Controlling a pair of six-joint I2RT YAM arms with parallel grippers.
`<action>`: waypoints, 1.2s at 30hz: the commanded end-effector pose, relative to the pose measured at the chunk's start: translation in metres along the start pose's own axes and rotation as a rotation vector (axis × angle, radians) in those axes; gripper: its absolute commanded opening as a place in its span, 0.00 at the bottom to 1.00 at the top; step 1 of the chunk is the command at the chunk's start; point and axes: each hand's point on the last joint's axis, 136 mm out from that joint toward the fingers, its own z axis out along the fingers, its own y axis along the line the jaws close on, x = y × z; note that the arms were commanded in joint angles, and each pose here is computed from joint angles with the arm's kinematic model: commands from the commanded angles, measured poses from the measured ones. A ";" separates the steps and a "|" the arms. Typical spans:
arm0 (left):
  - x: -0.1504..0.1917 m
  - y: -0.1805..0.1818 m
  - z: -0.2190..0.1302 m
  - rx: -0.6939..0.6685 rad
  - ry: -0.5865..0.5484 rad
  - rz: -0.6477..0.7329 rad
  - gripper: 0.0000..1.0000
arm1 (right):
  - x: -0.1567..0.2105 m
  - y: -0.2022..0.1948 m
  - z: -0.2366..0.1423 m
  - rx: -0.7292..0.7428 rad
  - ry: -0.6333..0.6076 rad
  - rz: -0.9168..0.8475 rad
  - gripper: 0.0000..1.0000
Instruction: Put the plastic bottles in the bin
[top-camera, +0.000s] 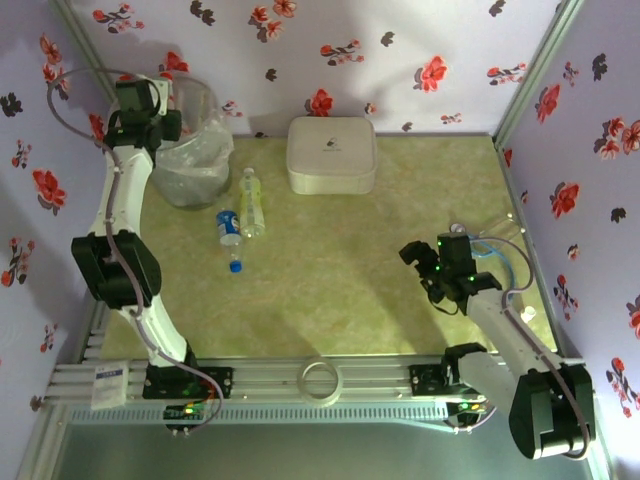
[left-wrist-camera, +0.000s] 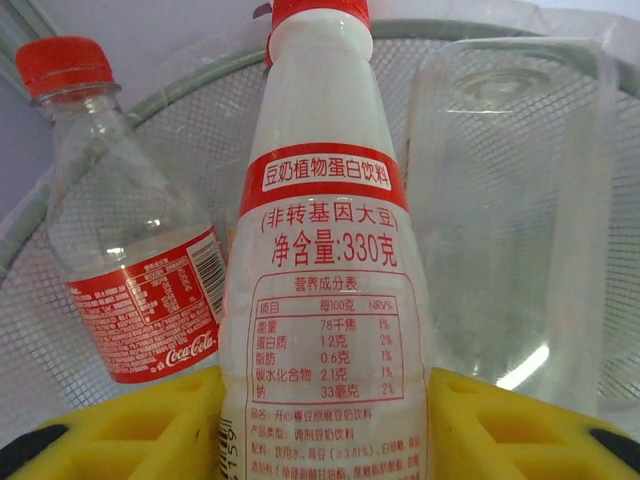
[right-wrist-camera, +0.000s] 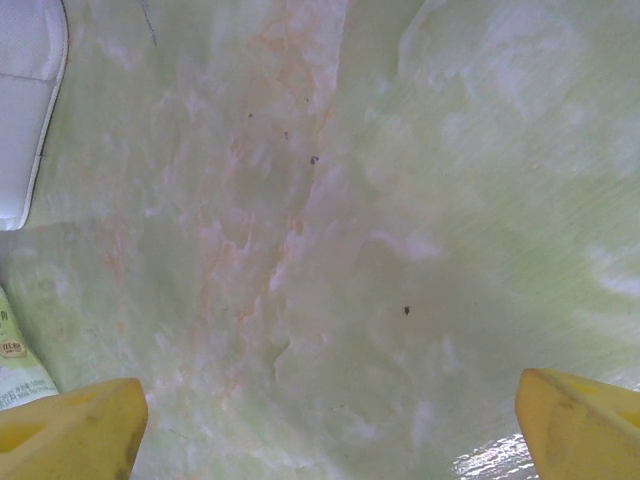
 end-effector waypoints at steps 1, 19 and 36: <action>0.018 -0.005 0.009 0.050 0.112 0.024 0.48 | -0.001 0.003 0.003 -0.012 -0.013 0.005 0.95; 0.036 -0.022 0.008 0.238 0.178 -0.027 0.70 | -0.001 0.008 0.011 -0.009 0.003 -0.005 0.96; -0.057 0.010 -0.076 0.126 -0.136 -0.083 0.96 | 0.004 0.010 0.017 -0.013 0.017 -0.012 0.96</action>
